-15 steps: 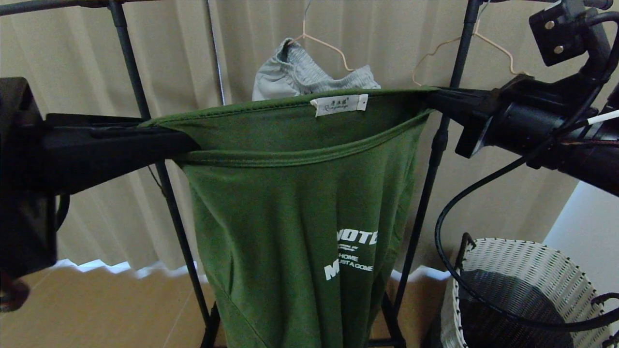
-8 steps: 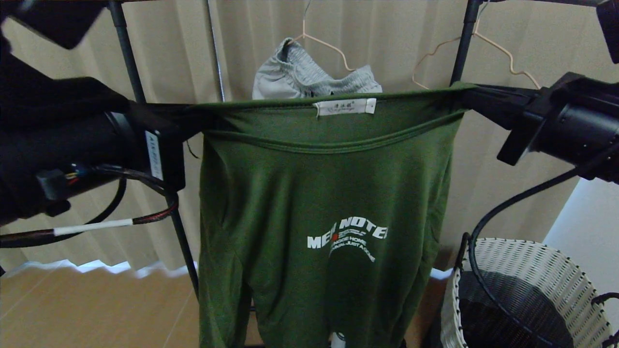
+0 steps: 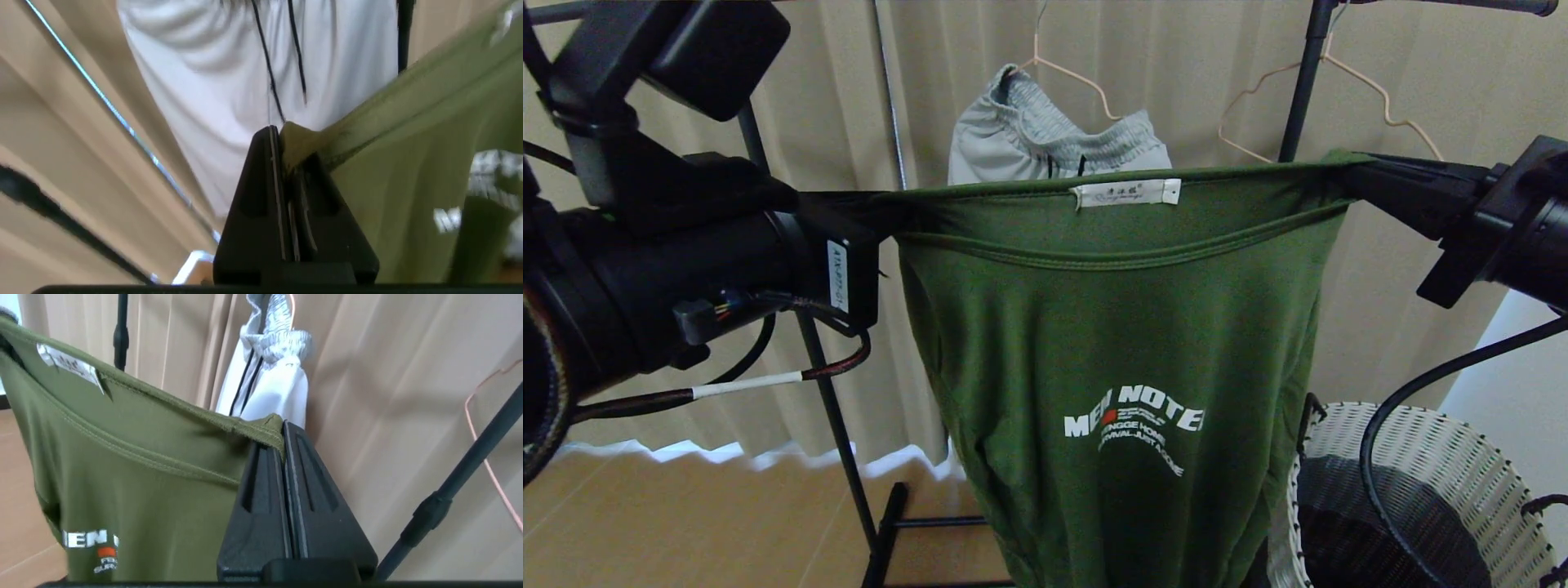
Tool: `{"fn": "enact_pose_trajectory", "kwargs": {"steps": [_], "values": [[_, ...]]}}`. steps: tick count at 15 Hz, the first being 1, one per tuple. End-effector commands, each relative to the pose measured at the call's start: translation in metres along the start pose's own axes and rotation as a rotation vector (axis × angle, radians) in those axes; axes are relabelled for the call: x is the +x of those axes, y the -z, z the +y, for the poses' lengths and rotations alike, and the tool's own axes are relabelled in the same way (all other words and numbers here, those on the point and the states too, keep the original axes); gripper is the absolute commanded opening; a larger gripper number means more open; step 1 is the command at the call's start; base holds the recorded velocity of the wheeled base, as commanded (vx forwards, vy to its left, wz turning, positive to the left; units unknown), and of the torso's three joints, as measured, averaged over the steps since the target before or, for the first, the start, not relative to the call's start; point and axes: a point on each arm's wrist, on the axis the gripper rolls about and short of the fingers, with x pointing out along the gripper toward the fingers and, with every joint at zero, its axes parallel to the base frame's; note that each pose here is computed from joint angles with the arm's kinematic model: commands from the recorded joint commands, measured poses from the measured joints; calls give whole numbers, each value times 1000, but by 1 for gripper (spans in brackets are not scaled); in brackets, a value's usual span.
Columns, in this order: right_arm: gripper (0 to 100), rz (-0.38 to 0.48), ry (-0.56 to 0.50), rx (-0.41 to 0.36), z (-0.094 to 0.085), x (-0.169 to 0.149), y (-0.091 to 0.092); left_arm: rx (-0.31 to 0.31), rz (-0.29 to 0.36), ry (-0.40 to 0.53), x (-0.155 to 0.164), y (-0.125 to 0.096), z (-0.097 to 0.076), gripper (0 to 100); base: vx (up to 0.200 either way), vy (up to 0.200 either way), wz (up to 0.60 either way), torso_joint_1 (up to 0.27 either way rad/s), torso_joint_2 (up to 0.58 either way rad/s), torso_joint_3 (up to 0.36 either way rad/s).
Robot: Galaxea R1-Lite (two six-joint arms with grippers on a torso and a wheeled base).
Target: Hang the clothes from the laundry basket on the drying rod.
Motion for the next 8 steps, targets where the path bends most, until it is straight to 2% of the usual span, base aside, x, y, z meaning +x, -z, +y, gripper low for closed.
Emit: {"fn": "enact_pose_trajectory", "kwargs": {"steps": [1, 6, 7, 8], "values": [[0, -6, 0, -1, 0, -1, -1, 2, -2, -1, 2, 0, 0, 0, 0, 0, 0, 0, 0, 0], [0, 5, -2, 0, 0, -1, 1, 0, -8, -3, 2, -2, 0, 0, 0, 0, 0, 0, 0, 0], [100, 7, -4, 0, 1, -1, 3, -1, -7, -4, 2, -2, 0, 0, 0, 0, 0, 0, 0, 0], [100, 10, -4, 2, 1, -2, 4, -1, -2, -12, 3, -1, 1, 0, 0, 0, 0, 0, 0, 0]]}}
